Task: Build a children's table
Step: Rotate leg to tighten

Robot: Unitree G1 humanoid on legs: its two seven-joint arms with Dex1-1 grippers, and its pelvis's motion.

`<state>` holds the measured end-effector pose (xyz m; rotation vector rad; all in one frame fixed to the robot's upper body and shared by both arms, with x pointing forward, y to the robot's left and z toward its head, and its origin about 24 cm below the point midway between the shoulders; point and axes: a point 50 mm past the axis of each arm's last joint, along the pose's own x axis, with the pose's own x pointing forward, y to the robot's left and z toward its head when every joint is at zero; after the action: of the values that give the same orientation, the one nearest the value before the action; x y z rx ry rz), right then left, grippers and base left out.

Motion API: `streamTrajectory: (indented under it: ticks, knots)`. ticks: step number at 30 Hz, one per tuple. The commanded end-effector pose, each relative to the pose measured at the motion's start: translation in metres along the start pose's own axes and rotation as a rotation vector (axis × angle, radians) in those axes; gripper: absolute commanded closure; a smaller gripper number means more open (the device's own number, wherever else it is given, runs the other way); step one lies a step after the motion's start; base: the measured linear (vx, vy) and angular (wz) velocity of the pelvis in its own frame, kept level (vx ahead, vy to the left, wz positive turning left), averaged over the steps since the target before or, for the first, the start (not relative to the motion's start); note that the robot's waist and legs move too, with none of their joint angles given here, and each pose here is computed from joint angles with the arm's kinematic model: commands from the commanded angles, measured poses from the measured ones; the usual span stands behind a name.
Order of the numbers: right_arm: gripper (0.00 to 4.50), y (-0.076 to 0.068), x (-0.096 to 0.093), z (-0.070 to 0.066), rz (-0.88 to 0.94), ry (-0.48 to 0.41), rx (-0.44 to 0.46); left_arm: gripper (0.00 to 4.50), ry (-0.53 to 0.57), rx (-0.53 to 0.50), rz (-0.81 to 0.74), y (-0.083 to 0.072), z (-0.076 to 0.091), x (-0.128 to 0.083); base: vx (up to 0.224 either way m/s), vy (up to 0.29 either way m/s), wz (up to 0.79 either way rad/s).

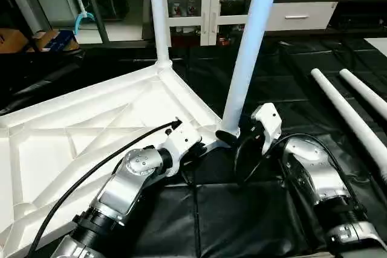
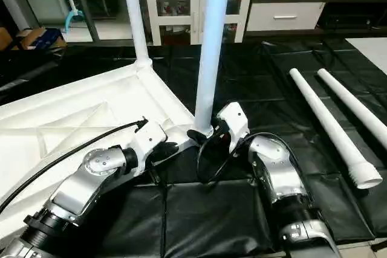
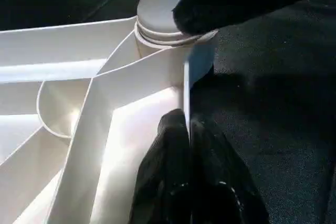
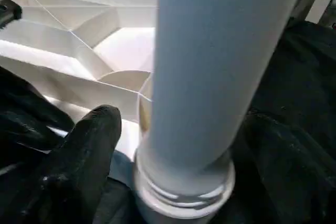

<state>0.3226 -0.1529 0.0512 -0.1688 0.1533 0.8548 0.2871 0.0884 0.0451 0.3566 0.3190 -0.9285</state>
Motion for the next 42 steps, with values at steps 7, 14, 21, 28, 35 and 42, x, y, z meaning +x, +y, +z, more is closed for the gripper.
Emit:
streamTrajectory:
  ticks: [7,14,21,28,35,42]
  knots:
    - [0.53,-0.013,-0.004,0.004,-0.013,0.026,-0.031,4.50,0.009,-0.002,-0.027,0.001,-0.002,-0.004,0.000,0.000,0.00]
    - [0.53,-0.012,-0.004,0.003,0.052,0.049,-0.031,4.50,0.005,-0.003,-0.035,0.000,-0.001,-0.005,0.000,0.000,0.00]
    - [0.53,-0.015,-0.002,0.006,0.120,0.065,-0.004,4.50,0.012,-0.007,-0.044,-0.001,-0.002,-0.006,0.000,0.000,0.00]
    - [1.10,-0.017,-0.003,0.004,0.179,0.089,0.020,4.50,0.016,-0.019,-0.059,-0.004,-0.003,-0.006,0.000,0.000,0.00]
    - [1.70,-0.022,-0.002,0.009,0.208,0.082,0.019,4.50,0.021,-0.012,-0.061,-0.002,-0.003,-0.006,0.000,0.000,0.00]
    - [2.22,-0.018,0.000,0.009,0.317,0.095,0.058,4.50,0.034,-0.004,-0.080,-0.004,-0.006,-0.008,0.000,0.000,0.00]
